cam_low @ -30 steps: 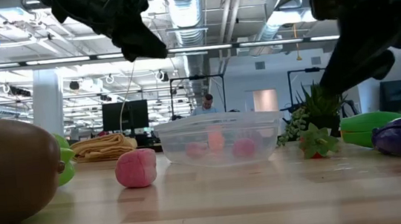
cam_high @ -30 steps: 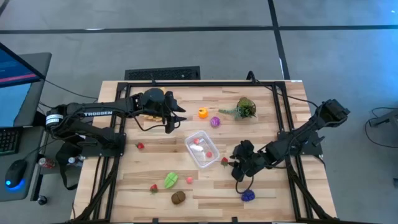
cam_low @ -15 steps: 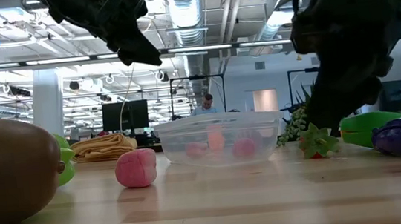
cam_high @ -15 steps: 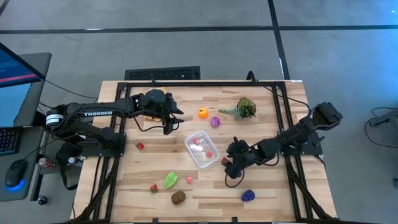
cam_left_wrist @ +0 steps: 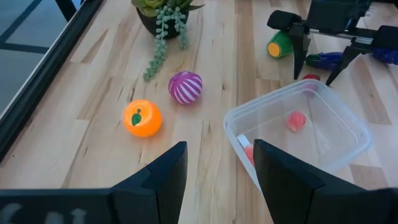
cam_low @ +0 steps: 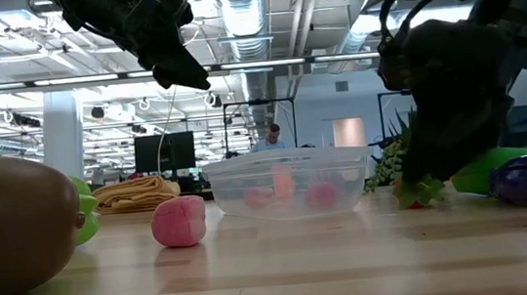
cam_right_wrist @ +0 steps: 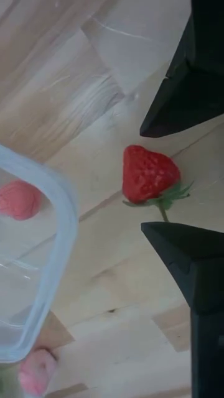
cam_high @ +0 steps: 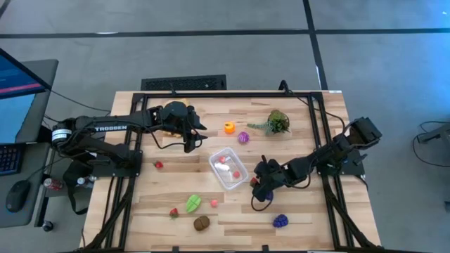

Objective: Pick and placing Produce into tupperware
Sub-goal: Put the top right red strawberry into the transparent bin

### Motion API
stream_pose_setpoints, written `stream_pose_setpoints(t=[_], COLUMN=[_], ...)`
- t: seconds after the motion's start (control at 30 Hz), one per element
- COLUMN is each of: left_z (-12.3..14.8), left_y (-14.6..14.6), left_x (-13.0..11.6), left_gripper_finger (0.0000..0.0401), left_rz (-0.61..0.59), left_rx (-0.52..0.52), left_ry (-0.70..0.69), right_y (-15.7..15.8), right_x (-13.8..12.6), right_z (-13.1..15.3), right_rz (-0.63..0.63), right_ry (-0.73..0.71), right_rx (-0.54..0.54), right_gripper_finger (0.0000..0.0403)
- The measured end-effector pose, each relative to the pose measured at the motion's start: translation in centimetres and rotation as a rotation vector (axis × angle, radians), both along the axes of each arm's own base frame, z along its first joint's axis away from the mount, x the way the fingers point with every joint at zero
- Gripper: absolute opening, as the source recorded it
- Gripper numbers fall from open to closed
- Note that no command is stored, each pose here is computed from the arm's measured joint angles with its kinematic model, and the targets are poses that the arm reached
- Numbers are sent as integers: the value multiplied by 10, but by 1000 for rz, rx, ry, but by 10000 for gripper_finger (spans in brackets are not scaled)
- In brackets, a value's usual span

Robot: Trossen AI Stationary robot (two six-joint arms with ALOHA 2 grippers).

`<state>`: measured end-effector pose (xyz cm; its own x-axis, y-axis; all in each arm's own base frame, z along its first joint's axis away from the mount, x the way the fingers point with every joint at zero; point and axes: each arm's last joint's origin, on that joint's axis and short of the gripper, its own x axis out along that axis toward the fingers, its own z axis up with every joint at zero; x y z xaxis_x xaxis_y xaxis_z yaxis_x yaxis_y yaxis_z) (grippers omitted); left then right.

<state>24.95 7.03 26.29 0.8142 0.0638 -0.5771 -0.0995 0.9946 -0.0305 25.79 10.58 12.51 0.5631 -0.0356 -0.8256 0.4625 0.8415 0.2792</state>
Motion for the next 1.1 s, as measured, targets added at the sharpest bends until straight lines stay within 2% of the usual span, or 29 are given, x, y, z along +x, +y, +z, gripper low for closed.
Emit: stream_pose_setpoints(t=[0.53, 1.1], left_z=[0, 0], left_y=[0, 0], left_x=[0, 0], left_gripper_finger=[174, 174], left_rz=[3, 5], left_rx=[2, 3], left_ry=[1, 0], right_y=[0, 8], right_x=[-1, -4], right_z=[-1, 0], right_rz=[-8, -7], right_ry=[6, -2], right_rx=[5, 31], right_gripper_finger=[112, 91])
